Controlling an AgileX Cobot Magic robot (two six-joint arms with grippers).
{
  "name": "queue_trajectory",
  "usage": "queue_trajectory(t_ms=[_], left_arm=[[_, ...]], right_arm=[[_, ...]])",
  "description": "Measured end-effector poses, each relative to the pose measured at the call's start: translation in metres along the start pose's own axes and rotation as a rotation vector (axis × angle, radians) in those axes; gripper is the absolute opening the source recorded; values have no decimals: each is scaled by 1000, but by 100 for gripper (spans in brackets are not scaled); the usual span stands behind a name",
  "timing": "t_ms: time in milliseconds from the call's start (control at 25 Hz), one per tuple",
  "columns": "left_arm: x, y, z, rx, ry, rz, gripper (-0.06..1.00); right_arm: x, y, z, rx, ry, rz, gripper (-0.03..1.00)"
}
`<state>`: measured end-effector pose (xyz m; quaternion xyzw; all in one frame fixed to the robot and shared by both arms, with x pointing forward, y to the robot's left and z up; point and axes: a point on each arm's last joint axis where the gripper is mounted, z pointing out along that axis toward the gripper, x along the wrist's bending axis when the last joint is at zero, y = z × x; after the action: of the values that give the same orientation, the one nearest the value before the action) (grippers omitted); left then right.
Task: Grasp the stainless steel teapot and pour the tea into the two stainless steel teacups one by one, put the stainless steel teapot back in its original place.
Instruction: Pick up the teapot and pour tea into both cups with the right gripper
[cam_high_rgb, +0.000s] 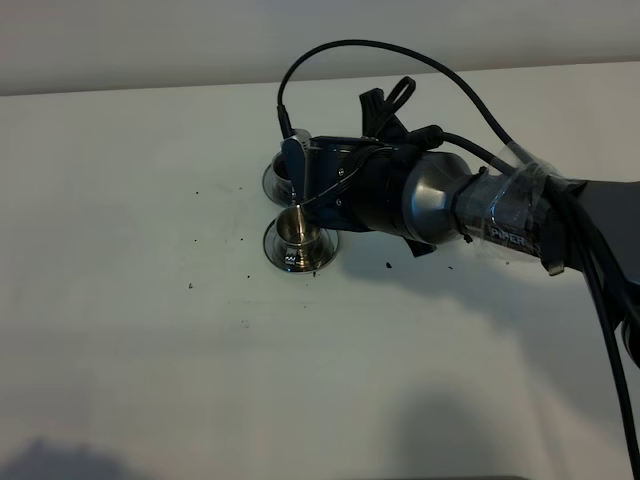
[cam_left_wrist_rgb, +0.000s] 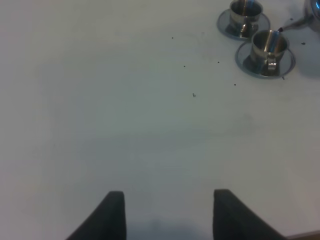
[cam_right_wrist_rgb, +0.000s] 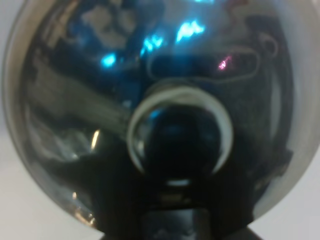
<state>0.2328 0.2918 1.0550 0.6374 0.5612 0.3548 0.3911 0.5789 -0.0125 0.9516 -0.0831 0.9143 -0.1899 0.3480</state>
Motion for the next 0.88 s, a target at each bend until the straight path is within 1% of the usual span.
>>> queue_trajectory(t_ms=[80, 280, 440, 640, 880], left_arm=[[0, 0, 0, 0, 0, 0, 43], [0, 0, 0, 0, 0, 0, 43], [0, 0, 0, 0, 0, 0, 43], [0, 0, 0, 0, 0, 0, 43], [0, 0, 0, 0, 0, 0, 43]], right_arm=[[-2, 0, 0, -5, -22, -27, 18], [-3, 0, 0, -2, -33, -85, 18], [-6, -1, 0, 13, -62, -127, 18], [-9, -2, 0, 26, -98, -158, 18], [-11, -2, 0, 33, -115, -198, 18]])
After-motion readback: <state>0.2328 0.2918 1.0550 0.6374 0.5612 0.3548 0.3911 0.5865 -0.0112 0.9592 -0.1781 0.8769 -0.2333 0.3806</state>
